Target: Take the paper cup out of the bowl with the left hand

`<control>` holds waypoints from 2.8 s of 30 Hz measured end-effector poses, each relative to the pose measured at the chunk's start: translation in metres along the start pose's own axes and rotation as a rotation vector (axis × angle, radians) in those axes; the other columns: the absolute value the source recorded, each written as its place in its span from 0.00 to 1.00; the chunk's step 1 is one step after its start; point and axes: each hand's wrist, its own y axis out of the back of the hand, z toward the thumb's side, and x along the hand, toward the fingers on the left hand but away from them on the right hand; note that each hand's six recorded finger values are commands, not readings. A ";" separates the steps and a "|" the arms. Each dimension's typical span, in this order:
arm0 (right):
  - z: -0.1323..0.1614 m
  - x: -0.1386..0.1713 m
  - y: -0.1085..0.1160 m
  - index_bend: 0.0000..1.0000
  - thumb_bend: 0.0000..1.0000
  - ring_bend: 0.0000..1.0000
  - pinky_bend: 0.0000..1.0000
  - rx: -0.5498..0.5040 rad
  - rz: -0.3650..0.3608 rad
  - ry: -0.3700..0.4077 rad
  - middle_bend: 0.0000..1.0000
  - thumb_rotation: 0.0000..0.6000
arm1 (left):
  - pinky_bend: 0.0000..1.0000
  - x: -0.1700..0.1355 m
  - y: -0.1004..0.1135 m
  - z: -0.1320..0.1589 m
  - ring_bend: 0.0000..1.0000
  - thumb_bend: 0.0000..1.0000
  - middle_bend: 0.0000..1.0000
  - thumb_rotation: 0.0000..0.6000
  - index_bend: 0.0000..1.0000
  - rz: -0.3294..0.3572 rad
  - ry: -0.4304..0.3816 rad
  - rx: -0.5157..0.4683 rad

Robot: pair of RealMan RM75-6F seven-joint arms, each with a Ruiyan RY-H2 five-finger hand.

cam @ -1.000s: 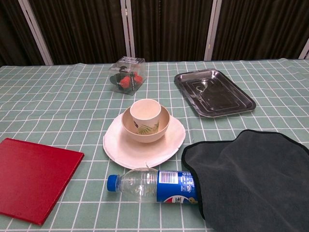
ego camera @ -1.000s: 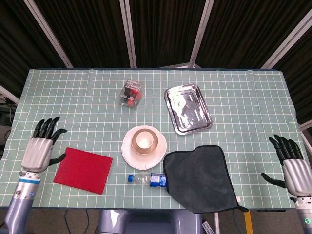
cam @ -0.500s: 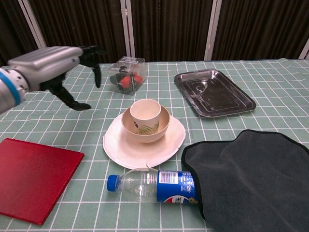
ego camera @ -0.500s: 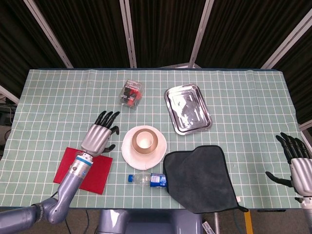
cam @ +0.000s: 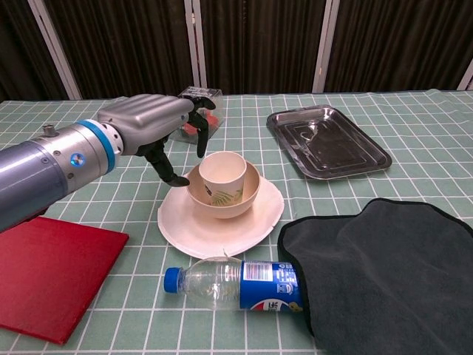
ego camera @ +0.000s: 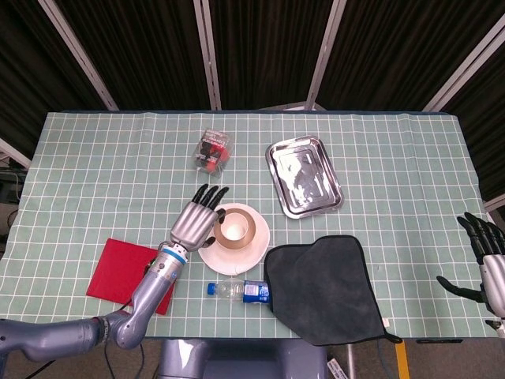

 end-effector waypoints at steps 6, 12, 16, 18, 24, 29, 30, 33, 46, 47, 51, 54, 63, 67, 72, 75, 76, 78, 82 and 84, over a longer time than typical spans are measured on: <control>-0.002 -0.001 0.001 0.04 0.03 0.00 0.00 -0.011 0.001 -0.006 0.00 1.00 | 0.00 0.015 -0.007 0.011 0.00 0.23 0.00 1.00 0.52 -0.018 -0.002 -0.010; -0.003 -0.001 0.004 0.04 0.03 0.00 0.00 -0.021 -0.004 -0.005 0.00 1.00 | 0.00 0.019 -0.017 0.021 0.00 0.40 0.00 1.00 0.60 -0.035 -0.015 -0.001; -0.003 -0.001 0.005 0.04 0.03 0.00 0.00 -0.022 -0.005 -0.002 0.00 1.00 | 0.00 0.018 -0.017 0.022 0.00 0.51 0.00 1.00 0.62 -0.029 -0.013 0.005; -0.003 0.000 0.005 0.04 0.03 0.00 0.00 -0.022 -0.005 -0.002 0.00 1.00 | 0.00 0.017 -0.015 0.020 0.00 0.54 0.00 1.00 0.63 -0.020 -0.009 0.010; -0.002 0.000 0.004 0.04 0.03 0.00 0.00 -0.018 -0.005 0.002 0.00 1.00 | 0.00 0.006 0.002 0.004 0.00 0.56 0.00 1.00 0.64 0.029 0.011 0.017; -0.001 0.001 0.004 0.04 0.04 0.00 0.00 -0.013 -0.006 0.003 0.00 1.00 | 0.00 -0.006 0.021 -0.019 0.00 0.56 0.00 1.00 0.64 0.074 0.043 -0.003; -0.001 0.001 0.004 0.04 0.03 0.00 0.00 -0.013 -0.006 0.004 0.00 1.00 | 0.00 -0.010 0.026 -0.026 0.00 0.56 0.00 1.00 0.64 0.086 0.054 -0.005; 0.000 0.001 0.003 0.04 0.03 0.00 0.00 -0.006 -0.004 0.003 0.00 1.00 | 0.00 -0.020 0.034 -0.050 0.00 0.56 0.00 1.00 0.63 0.102 0.093 -0.001; 0.005 0.001 -0.005 0.04 0.03 0.00 0.00 0.020 0.010 0.009 0.00 1.00 | 0.00 -0.074 -0.002 -0.161 0.00 0.56 0.00 1.00 0.62 -0.168 0.335 -0.002; 0.005 0.001 -0.006 0.04 0.03 0.00 0.00 0.021 0.011 0.008 0.00 1.00 | 0.00 -0.075 -0.006 -0.163 0.00 0.56 0.00 1.00 0.62 -0.187 0.344 -0.005; 0.005 0.001 -0.005 0.04 0.03 0.00 0.00 0.021 0.008 0.007 0.00 1.00 | 0.00 -0.082 -0.023 -0.180 0.00 0.56 0.00 1.00 0.61 -0.289 0.388 -0.023; 0.004 0.000 -0.005 0.04 0.03 0.00 0.00 0.021 0.009 0.004 0.00 1.00 | 0.00 -0.083 -0.027 -0.188 0.00 0.56 0.00 1.00 0.58 -0.306 0.403 -0.012; 0.004 0.001 -0.004 0.04 0.03 0.00 0.00 0.019 0.006 0.005 0.00 1.00 | 0.00 -0.081 -0.030 -0.189 0.00 0.47 0.00 1.00 0.39 -0.276 0.410 -0.005; 0.004 0.001 -0.005 0.04 0.03 0.00 0.00 0.021 0.008 0.007 0.00 1.00 | 0.00 -0.082 -0.026 -0.189 0.00 0.44 0.00 1.00 0.35 -0.250 0.410 -0.004; 0.005 0.001 -0.006 0.04 0.03 0.00 0.00 0.024 0.009 0.007 0.00 1.00 | 0.00 -0.088 -0.015 -0.186 0.00 0.40 0.00 1.00 0.25 -0.208 0.407 -0.019; 0.004 0.001 -0.005 0.04 0.03 0.00 0.00 0.024 0.008 0.007 0.00 1.00 | 0.00 -0.095 -0.005 -0.183 0.00 0.39 0.00 1.00 0.24 -0.165 0.397 -0.040; 0.004 0.001 -0.005 0.04 0.03 0.00 0.00 0.025 0.008 0.007 0.00 1.00 | 0.00 -0.098 -0.002 -0.182 0.00 0.39 0.00 1.00 0.23 -0.151 0.393 -0.047; 0.004 0.001 -0.006 0.04 0.03 0.00 0.00 0.027 0.008 0.007 0.00 1.00 | 0.00 -0.107 0.005 -0.180 0.00 0.39 0.00 1.00 0.22 -0.110 0.387 -0.062; 0.004 0.000 -0.006 0.04 0.03 0.00 0.00 0.033 0.009 0.006 0.00 1.00 | 0.00 -0.131 0.017 -0.180 0.00 0.38 0.00 1.00 0.19 -0.018 0.386 -0.077; 0.004 0.000 -0.007 0.04 0.03 0.00 0.00 0.040 0.011 0.005 0.00 1.00 | 0.00 -0.148 0.022 -0.182 0.00 0.37 0.00 1.00 0.14 0.036 0.401 -0.090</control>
